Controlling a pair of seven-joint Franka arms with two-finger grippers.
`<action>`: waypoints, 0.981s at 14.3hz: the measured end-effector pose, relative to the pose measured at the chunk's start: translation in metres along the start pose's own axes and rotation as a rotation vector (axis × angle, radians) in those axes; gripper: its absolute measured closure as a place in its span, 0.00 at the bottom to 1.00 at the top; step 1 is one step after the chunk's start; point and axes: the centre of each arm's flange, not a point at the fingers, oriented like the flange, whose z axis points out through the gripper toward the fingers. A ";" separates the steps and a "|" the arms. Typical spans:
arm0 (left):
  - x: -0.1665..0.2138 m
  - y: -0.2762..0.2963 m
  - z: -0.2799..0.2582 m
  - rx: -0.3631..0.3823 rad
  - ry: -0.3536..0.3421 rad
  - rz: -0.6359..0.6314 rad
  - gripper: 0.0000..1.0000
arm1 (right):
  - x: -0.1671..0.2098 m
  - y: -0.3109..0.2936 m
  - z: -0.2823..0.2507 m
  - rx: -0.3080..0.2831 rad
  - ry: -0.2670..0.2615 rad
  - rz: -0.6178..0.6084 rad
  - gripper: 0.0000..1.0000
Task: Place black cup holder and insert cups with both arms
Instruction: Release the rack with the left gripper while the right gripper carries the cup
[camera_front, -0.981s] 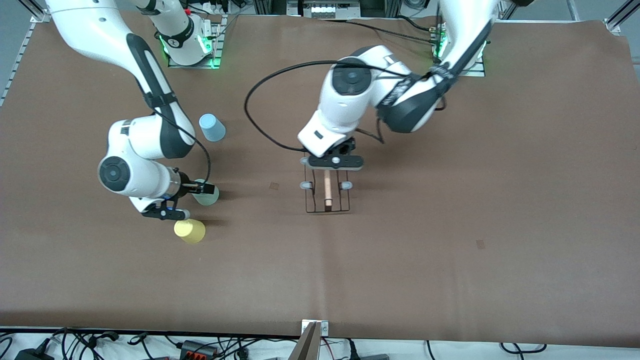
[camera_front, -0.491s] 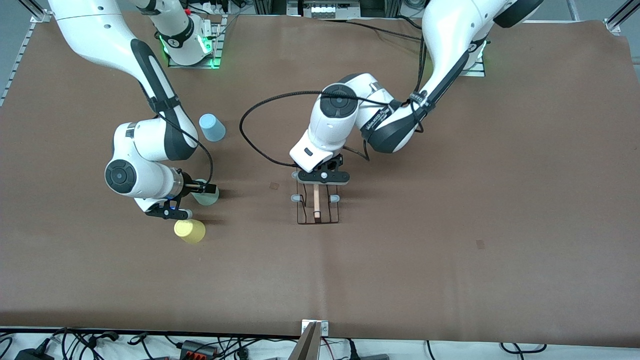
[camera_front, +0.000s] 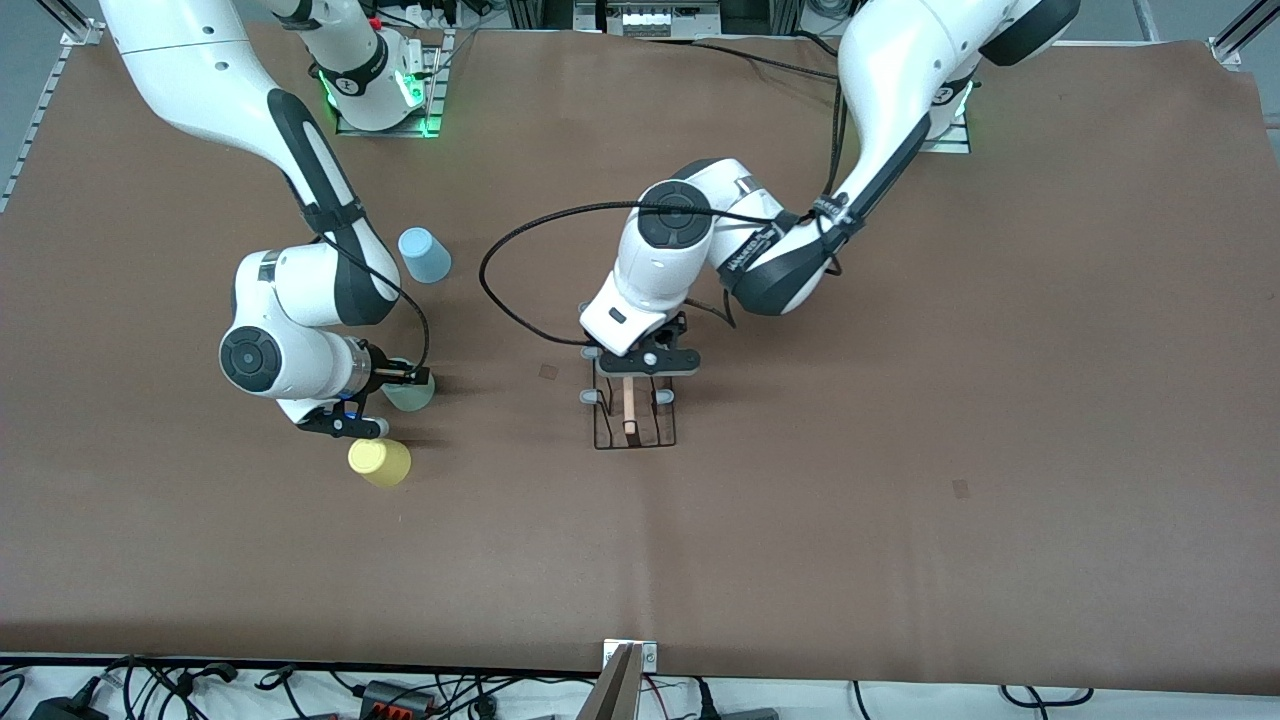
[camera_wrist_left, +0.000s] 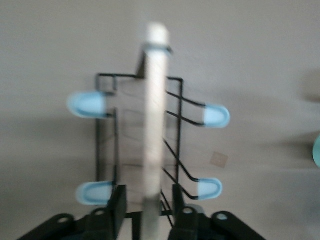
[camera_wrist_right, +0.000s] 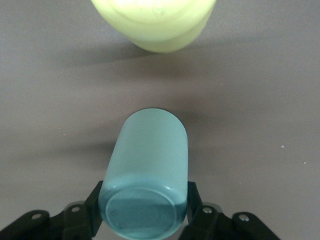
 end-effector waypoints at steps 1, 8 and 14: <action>0.014 -0.012 -0.028 -0.004 -0.005 -0.038 0.38 | 0.001 -0.002 -0.011 0.002 0.000 -0.003 0.33; 0.142 -0.234 -0.168 0.073 0.020 -0.035 0.00 | -0.068 -0.097 -0.154 0.005 -0.074 -0.147 0.33; 0.156 -0.419 -0.248 0.230 0.007 0.046 0.00 | -0.153 -0.243 -0.142 -0.021 -0.048 -0.217 0.33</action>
